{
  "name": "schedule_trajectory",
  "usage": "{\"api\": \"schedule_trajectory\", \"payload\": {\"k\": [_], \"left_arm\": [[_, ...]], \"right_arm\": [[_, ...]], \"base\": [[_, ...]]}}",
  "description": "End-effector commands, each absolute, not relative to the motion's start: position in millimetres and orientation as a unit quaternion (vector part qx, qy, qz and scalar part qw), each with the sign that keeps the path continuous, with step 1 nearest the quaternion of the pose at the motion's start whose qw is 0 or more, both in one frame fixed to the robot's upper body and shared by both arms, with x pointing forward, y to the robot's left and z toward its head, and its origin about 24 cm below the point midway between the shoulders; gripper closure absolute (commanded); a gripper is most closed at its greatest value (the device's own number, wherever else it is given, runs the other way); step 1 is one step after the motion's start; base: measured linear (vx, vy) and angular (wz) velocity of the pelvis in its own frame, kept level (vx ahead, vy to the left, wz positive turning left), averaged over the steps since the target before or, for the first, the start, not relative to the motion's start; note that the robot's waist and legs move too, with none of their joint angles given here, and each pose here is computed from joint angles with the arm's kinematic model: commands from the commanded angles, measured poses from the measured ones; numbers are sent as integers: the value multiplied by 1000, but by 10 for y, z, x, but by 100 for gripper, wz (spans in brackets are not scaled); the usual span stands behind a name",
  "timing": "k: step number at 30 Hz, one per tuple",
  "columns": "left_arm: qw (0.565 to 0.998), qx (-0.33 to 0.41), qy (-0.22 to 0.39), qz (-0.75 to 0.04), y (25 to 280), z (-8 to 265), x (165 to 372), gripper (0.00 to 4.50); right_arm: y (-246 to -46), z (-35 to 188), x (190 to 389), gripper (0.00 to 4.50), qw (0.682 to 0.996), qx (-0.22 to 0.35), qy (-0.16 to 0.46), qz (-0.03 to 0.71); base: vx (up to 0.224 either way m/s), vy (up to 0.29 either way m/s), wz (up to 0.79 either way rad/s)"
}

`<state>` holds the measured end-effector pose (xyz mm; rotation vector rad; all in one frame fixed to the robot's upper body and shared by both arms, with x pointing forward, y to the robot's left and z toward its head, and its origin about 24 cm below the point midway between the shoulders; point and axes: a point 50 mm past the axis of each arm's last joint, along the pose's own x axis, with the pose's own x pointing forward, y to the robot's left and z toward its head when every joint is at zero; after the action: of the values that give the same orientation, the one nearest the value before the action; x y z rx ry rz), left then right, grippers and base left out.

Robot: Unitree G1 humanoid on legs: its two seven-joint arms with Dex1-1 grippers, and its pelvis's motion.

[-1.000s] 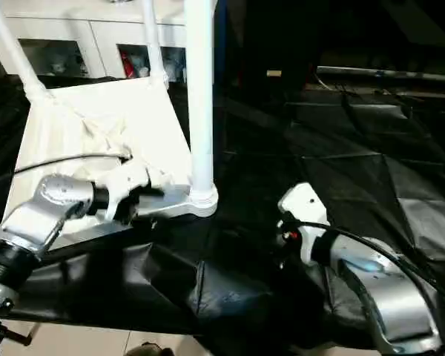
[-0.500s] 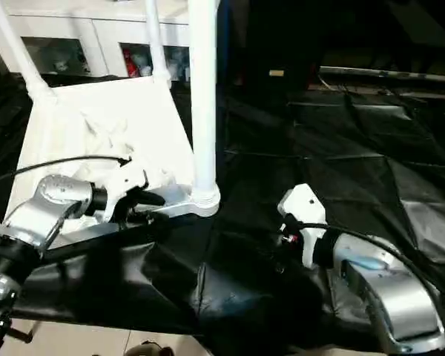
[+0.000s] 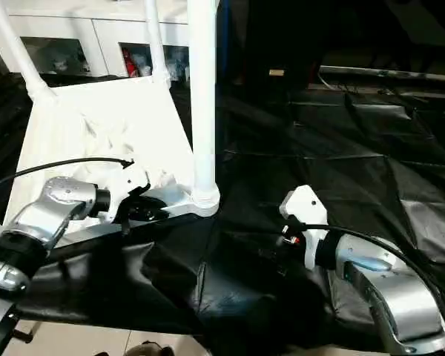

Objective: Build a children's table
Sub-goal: Rotate table base

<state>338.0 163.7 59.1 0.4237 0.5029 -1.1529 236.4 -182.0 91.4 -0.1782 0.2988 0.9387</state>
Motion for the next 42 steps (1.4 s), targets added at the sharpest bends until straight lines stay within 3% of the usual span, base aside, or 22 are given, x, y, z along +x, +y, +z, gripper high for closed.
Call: {"api": "schedule_trajectory", "payload": {"k": [1, 6, 9, 11, 14, 22, 25, 29, 36, 42], "left_arm": [[788, 202, 227, -536, 1637, 636, 3414, 400], [785, 186, 223, -547, 1620, 626, 3406, 443], [783, 170, 212, -560, 1607, 654, 3382, 443], [773, 166, 202, -578, 1584, 679, 3321, 443], [739, 162, 188, -626, 1408, 639, 3063, 443], [747, 185, 193, -609, 1251, 444, 2828, 443], [763, 191, 196, -586, 1265, 422, 2869, 392], [770, 203, 190, -575, 1286, 450, 2914, 365], [769, 218, 198, -568, 1377, 486, 2940, 365], [782, 176, 189, -568, 1399, 510, 2943, 365]], "right_arm": [[-1856, 958, 2348, 0, 879, -88, 141, 447], [-1863, 951, 2333, 0, 877, -89, 144, 450], [-1861, 946, 2335, 0, 877, -90, 144, 450], [-1856, 934, 2332, 0, 876, -91, 144, 451], [-1837, 858, 2289, 0, 870, -91, 154, 459], [-1817, 828, 2328, 0, 868, -87, 156, 463], [-1796, 830, 2352, 0, 864, -91, 157, 469], [-1789, 839, 2355, 0, 864, -90, 155, 470], [-1787, 825, 2325, 0, 863, -86, 157, 472], [-1782, 811, 2332, 0, 865, -84, 157, 470]], "base": [[0, 0, 0], [0, 0, 0], [0, 0, 0], [0, 0, 0], [0, 0, 0], [0, 0, 0], [0, 0, 0], [0, 0, 0], [0, 0, 0], [0, 0, 0]]}}
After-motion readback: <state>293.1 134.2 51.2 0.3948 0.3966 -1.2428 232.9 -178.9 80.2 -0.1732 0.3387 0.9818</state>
